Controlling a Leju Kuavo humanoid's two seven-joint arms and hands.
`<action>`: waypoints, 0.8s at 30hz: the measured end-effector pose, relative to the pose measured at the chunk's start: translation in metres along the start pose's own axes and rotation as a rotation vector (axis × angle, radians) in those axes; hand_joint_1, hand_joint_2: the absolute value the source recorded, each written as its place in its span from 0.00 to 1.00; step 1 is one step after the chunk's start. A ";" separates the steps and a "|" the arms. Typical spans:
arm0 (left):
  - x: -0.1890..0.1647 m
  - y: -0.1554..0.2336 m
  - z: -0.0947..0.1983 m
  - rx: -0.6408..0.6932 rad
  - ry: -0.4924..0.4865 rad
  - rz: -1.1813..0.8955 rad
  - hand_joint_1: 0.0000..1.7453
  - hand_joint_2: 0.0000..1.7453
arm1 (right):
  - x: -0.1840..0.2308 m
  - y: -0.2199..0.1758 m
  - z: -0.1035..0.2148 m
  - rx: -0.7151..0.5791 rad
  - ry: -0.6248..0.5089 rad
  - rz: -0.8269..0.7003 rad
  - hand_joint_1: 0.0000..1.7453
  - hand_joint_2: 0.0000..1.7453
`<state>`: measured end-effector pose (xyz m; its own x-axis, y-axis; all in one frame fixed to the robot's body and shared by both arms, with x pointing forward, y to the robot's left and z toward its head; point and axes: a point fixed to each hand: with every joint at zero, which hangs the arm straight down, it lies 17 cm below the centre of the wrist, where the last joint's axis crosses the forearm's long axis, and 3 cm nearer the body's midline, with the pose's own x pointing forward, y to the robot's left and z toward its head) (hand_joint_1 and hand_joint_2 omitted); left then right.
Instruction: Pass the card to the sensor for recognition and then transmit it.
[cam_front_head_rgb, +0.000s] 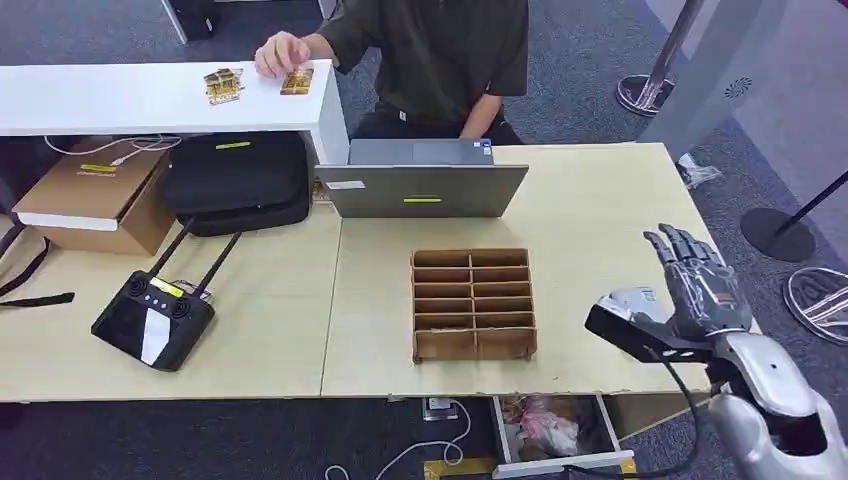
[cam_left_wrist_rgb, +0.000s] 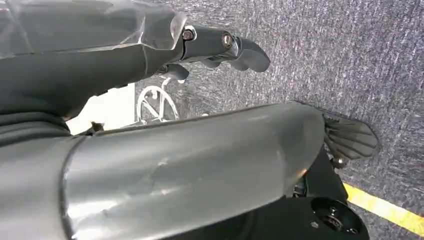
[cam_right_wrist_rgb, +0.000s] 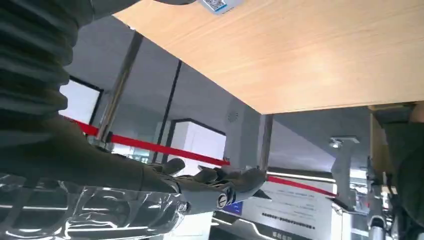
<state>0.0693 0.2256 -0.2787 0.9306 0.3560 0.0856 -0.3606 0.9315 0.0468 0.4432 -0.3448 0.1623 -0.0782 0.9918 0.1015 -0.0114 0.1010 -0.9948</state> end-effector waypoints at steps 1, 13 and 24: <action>0.000 0.000 0.000 0.000 0.000 0.001 0.00 0.00 | 0.001 0.003 0.002 0.001 0.011 0.003 0.00 1.00; 0.003 -0.003 0.000 -0.009 -0.011 -0.006 0.00 0.00 | 0.084 0.050 0.020 0.011 0.044 -0.144 0.00 1.00; 0.005 -0.002 0.000 -0.009 -0.017 0.001 0.00 0.00 | 0.120 0.058 0.017 0.029 0.024 -0.229 0.00 1.00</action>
<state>0.0744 0.2250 -0.2780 0.9290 0.3556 0.1028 -0.3609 0.9318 0.0379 0.4159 -0.2210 0.1169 -0.0469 0.9448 0.3242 -0.0551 0.3216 -0.9453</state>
